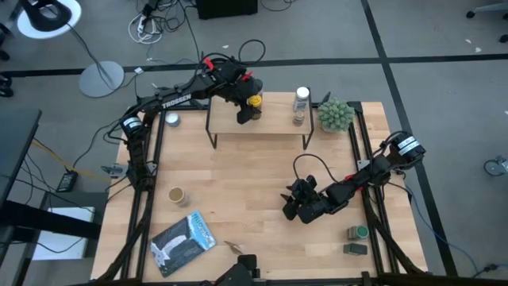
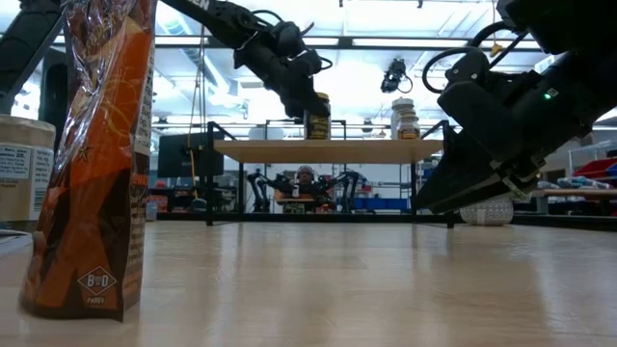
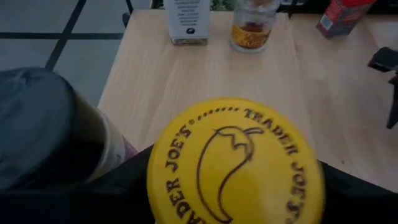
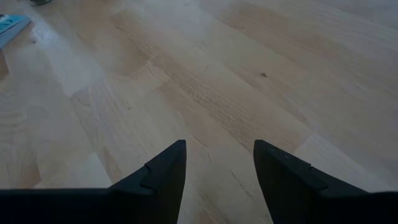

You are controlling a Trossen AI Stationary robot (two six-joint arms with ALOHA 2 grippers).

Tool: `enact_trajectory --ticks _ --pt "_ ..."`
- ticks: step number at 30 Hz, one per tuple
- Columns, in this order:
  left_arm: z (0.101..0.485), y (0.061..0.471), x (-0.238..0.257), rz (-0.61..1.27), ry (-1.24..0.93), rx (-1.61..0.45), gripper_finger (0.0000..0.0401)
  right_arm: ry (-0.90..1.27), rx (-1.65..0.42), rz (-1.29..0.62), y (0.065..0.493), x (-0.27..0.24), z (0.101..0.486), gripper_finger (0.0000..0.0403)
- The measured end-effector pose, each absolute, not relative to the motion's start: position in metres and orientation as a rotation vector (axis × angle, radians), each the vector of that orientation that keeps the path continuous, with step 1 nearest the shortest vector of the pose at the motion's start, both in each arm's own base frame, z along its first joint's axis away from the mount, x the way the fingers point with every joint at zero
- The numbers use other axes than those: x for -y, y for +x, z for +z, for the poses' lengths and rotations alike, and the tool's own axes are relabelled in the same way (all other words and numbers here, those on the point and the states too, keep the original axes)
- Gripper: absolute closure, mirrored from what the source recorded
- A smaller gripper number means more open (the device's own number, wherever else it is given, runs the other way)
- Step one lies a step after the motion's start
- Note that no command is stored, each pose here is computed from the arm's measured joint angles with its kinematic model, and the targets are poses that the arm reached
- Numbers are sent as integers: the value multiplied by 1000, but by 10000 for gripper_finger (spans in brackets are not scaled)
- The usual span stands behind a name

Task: Shelf spices
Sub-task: Put the yellow seasoning bottle on the shelf aligned with the other black seasoning bottle, then put the brown seasoning bottle on the shelf

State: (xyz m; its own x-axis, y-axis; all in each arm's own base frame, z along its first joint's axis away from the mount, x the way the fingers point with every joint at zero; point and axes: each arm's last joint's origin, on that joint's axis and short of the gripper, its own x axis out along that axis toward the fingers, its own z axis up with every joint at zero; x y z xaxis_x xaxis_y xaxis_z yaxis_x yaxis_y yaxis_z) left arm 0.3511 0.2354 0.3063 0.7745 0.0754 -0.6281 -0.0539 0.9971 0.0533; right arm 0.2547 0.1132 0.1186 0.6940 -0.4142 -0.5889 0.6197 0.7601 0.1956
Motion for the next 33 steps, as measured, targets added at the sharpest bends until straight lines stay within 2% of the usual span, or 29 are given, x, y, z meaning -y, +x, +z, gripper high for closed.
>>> enact_trajectory --ticks 16,33 --pt "309 350 -235 81 35 -676 131 400 -549 -595 255 -113 119 215" --pt "360 342 -227 80 40 -677 130 400 -549 -594 255 -113 119 215"
